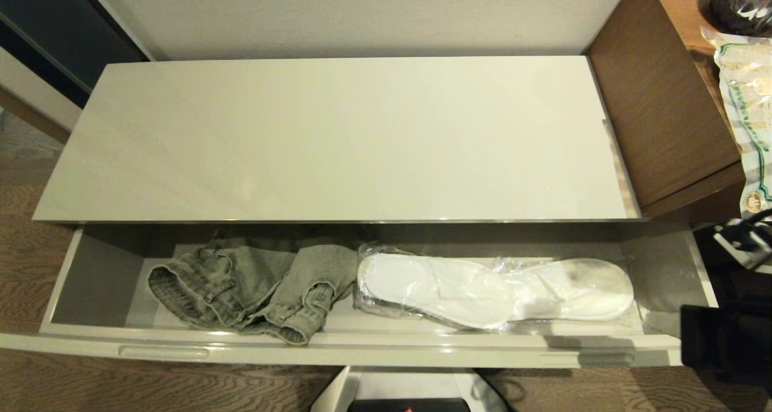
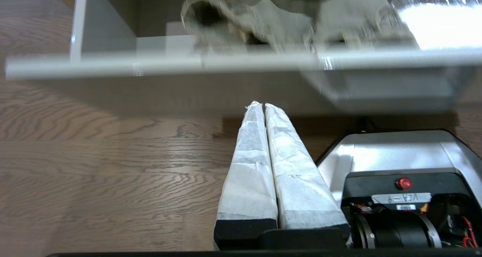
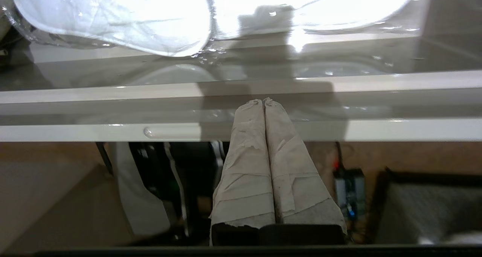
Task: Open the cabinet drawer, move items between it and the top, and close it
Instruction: Open the drawer
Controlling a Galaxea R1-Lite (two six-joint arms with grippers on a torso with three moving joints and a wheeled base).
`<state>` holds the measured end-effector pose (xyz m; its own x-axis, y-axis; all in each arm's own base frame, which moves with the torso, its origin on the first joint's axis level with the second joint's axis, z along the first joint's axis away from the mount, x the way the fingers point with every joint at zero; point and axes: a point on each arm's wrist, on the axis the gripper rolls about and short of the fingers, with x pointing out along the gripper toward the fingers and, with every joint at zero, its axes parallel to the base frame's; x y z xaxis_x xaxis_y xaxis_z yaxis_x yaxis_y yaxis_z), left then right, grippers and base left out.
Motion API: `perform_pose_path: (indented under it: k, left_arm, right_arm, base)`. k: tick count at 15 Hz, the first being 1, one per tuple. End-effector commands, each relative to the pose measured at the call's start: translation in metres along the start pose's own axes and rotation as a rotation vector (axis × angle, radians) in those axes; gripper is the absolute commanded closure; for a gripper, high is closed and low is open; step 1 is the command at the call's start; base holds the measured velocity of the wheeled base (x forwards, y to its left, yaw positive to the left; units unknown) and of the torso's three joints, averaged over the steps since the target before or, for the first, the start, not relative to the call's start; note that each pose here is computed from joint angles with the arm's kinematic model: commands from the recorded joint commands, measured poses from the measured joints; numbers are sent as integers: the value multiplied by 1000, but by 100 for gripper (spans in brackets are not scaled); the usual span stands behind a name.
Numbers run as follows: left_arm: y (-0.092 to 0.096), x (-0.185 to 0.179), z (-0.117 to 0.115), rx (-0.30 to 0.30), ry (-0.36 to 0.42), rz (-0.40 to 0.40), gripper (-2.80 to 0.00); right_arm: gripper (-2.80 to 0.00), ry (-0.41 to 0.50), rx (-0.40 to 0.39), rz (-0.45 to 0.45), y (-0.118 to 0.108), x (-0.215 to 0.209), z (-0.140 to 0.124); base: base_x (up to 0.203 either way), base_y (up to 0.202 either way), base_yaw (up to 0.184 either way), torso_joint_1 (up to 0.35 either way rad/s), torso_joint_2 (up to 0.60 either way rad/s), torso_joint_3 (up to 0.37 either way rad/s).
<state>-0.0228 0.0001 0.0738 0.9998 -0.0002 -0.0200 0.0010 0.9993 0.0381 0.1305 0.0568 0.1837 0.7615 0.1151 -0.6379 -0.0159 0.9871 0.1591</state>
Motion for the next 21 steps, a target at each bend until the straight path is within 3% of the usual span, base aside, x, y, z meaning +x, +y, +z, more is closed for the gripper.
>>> perform_pose_path:
  k: [1, 6, 10, 17, 21]
  left_arm:
    - [0, 0, 0, 0, 0, 0, 0]
    - [0, 0, 0, 0, 0, -1, 0]
    - [0, 0, 0, 0, 0, -1, 0]
    - [0, 0, 0, 0, 1, 0, 0]
    - [0, 0, 0, 0, 0, 0, 0]
  right_arm:
    - [0, -56, 17, 18, -21, -47, -20]
    - [0, -42, 26, -55, -48, -98, -50]
    - [0, -84, 31, -46, -45, -110, -36]
    - [0, -60, 8, -65, -47, -126, -32]
    - [0, -115, 19, -279, -46, -122, -16]
  base:
    - [0, 0, 0, 0, 0, 0]
    - [0, 0, 0, 0, 0, 0]
    - [0, 0, 0, 0, 0, 0]
    - [0, 0, 0, 0, 0, 0]
    - [0, 0, 0, 0, 0, 0]
